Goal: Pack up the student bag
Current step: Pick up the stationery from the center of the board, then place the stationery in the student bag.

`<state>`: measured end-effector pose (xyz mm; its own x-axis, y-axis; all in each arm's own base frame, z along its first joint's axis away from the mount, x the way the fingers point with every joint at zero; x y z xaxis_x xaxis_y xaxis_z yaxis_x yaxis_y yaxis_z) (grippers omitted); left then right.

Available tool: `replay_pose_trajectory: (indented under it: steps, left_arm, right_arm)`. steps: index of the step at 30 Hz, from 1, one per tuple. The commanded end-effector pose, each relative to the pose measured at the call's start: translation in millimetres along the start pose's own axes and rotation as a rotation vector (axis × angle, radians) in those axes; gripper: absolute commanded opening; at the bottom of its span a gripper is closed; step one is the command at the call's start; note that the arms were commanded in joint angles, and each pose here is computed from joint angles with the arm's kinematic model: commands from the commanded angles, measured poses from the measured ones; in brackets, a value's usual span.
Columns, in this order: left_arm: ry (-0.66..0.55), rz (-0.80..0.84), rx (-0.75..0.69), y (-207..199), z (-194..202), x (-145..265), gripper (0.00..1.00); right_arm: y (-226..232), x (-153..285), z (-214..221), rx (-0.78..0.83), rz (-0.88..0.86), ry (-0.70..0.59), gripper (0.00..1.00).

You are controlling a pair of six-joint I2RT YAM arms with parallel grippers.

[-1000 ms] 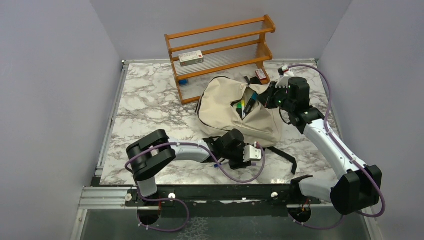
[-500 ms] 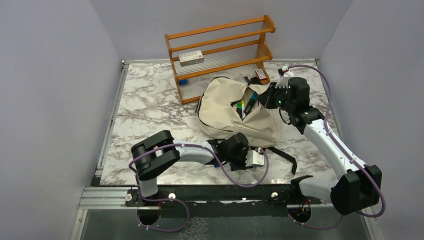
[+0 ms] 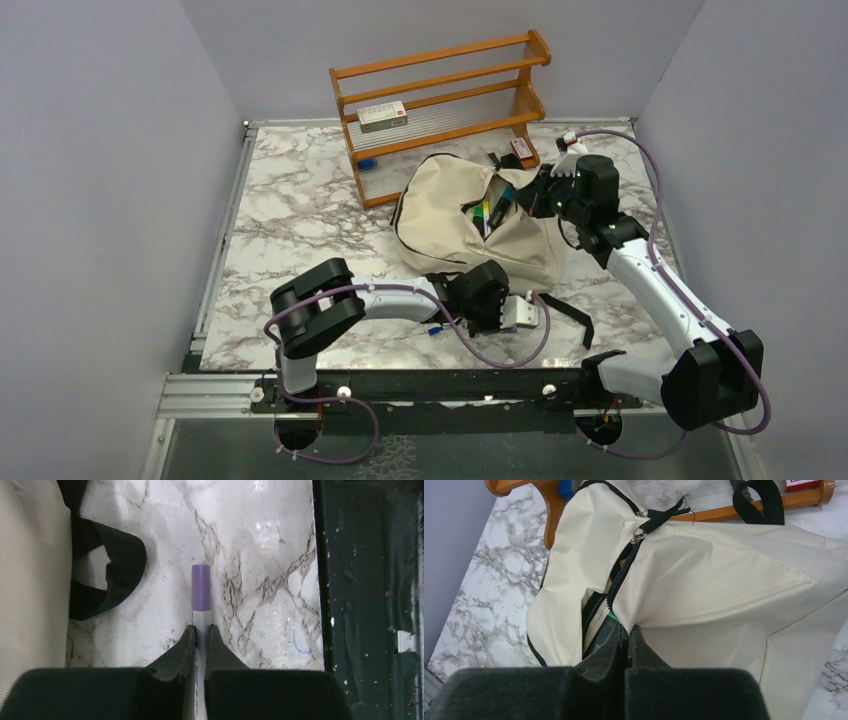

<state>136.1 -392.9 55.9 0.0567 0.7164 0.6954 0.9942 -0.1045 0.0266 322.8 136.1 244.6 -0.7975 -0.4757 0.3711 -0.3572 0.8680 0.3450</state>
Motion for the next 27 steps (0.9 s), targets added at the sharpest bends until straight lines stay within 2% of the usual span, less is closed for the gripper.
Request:
replay_pose_trajectory:
  steps: [1, 4, 9, 15, 21, 27]
  left_arm:
    - [-0.074, 0.007, -0.006, -1.3, -34.2, 17.5, 0.00]
    - [-0.188, 0.016, -0.027, -0.4, -50.8, 37.6, 0.00]
    - [-0.376, 0.040, 0.028, 6.8, -74.7, 79.7, 0.00]
    - [-0.510, -0.066, 0.191, 40.9, -68.0, 135.9, 0.00]
    - [-0.558, -0.338, 0.412, 84.4, -59.6, 187.4, 0.00]
    - [-0.519, -0.357, 0.583, 112.3, -75.3, 211.2, 0.00]
  right_arm:
    - [5.3, 7.4, -22.9, 0.029, -0.009, -0.113, 0.01]
    - [4.8, 6.1, -22.7, 0.035, -0.012, -0.122, 0.01]
    - [5.4, 6.9, -23.2, 0.041, -0.016, -0.127, 0.01]
    - [4.2, 9.1, -25.2, 0.058, -0.004, -0.130, 0.01]
    - [3.4, 11.6, -26.0, 0.059, 0.007, -0.133, 0.01]
    - [5.7, 8.1, -24.0, 0.051, -0.015, -0.119, 0.01]
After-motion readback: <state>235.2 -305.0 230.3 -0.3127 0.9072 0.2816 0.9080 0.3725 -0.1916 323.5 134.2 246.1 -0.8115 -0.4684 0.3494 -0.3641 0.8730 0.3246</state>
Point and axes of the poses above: each gripper's point midway between its finger pads, its own x axis back along the fingers, its own y axis along the line the jaws close on, z = x × y, the point moved 4 cm from there along x, back along the fingers, and after that the axes turned 2 degrees about x, right-handed, at the moved point
